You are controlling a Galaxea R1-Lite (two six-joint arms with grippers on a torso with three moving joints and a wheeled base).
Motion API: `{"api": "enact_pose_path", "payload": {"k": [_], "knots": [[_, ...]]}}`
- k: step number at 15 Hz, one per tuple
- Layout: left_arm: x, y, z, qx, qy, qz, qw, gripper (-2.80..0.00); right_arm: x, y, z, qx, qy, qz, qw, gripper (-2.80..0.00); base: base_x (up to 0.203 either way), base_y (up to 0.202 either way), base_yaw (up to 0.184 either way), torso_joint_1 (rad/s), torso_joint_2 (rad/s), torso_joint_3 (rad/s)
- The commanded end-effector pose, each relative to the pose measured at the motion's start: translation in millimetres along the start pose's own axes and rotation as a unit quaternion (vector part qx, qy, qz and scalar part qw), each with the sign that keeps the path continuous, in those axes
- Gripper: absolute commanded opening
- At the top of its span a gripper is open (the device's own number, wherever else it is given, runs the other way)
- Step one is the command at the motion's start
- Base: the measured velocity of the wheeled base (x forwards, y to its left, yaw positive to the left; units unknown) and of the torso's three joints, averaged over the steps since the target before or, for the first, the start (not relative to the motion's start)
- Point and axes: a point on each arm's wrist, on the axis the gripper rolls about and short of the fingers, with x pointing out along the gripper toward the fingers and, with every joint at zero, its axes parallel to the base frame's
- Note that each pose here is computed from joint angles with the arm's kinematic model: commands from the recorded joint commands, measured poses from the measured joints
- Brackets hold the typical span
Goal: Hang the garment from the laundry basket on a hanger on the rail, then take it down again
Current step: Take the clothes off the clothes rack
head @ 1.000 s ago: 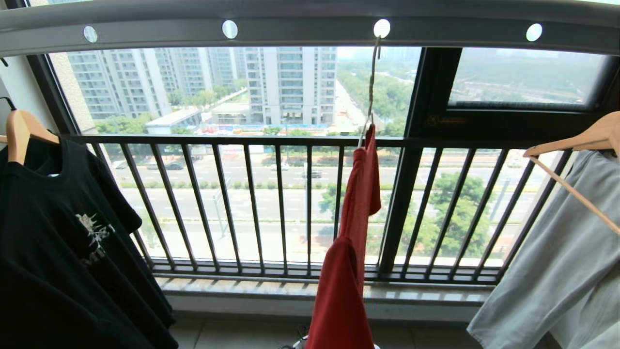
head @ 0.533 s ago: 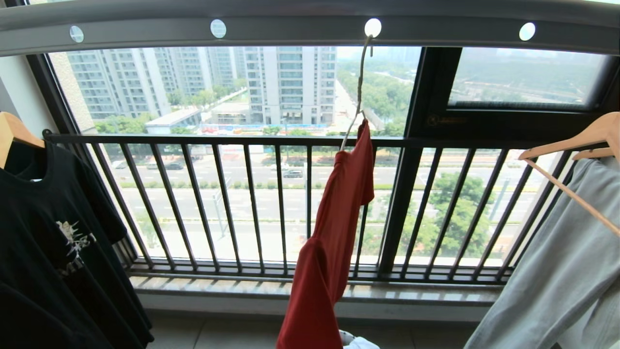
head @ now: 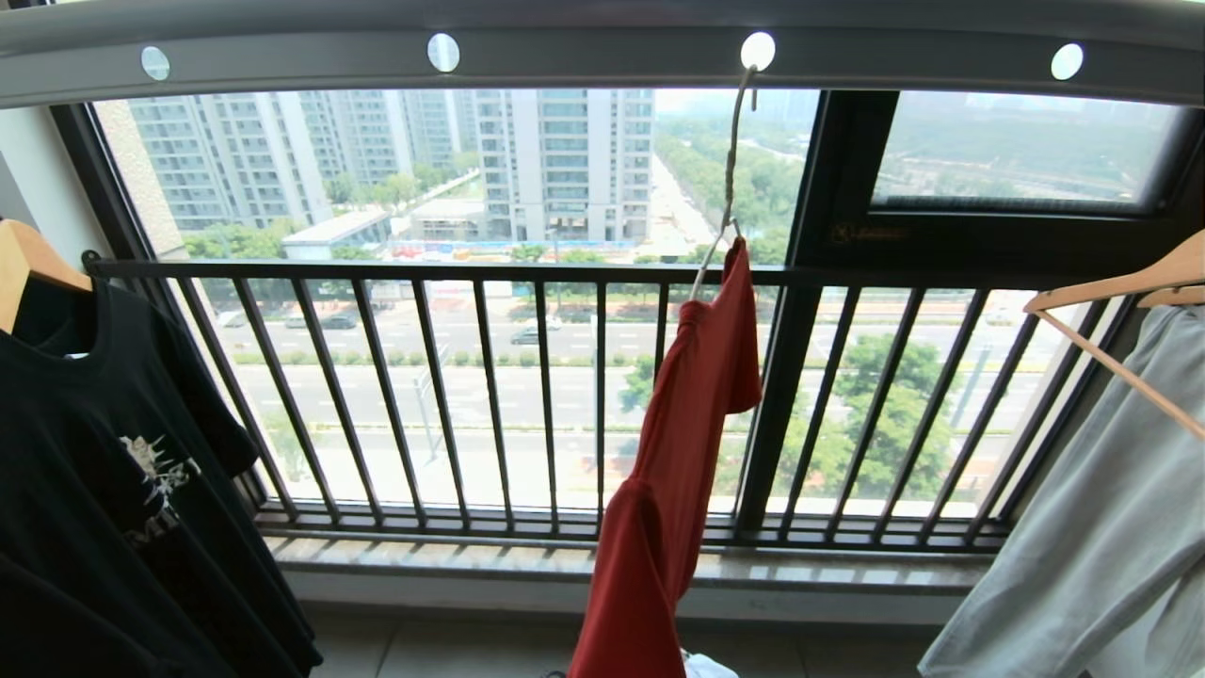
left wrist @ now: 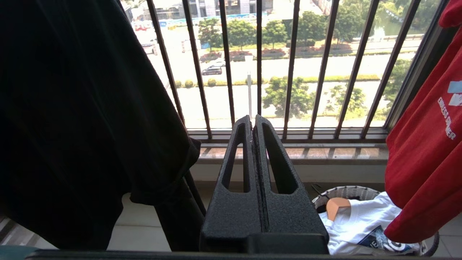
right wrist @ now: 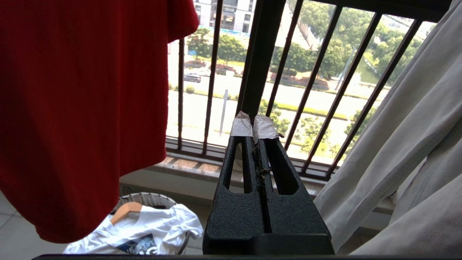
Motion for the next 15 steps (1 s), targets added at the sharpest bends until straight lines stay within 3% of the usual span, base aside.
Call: {"api": "enact_pose_path", "payload": {"k": [1, 5, 15], "knots": [[0.6, -0.1, -1.9, -0.018, 0.004, 0.000, 0.9998, -2.80, -0.3, 1.2, -12.4, -0.004, 0.058, 0.005, 0.998, -2.80, 0.000, 0.000, 0.000, 0.000, 0.00, 0.000], [0.6, 0.0, -1.8, -0.049, 0.004, 0.002, 0.9988, -2.80, 0.0, 0.8, -10.0, 0.015, 0.046, -0.001, 0.999, -2.80, 0.000, 0.000, 0.000, 0.000, 0.00, 0.000], [0.5, 0.0, -1.9, -0.049, 0.004, 0.002, 0.9988, -2.80, 0.0, 0.8, -10.0, 0.015, 0.046, -0.001, 0.999, -2.80, 0.000, 0.000, 0.000, 0.000, 0.00, 0.000]]}}
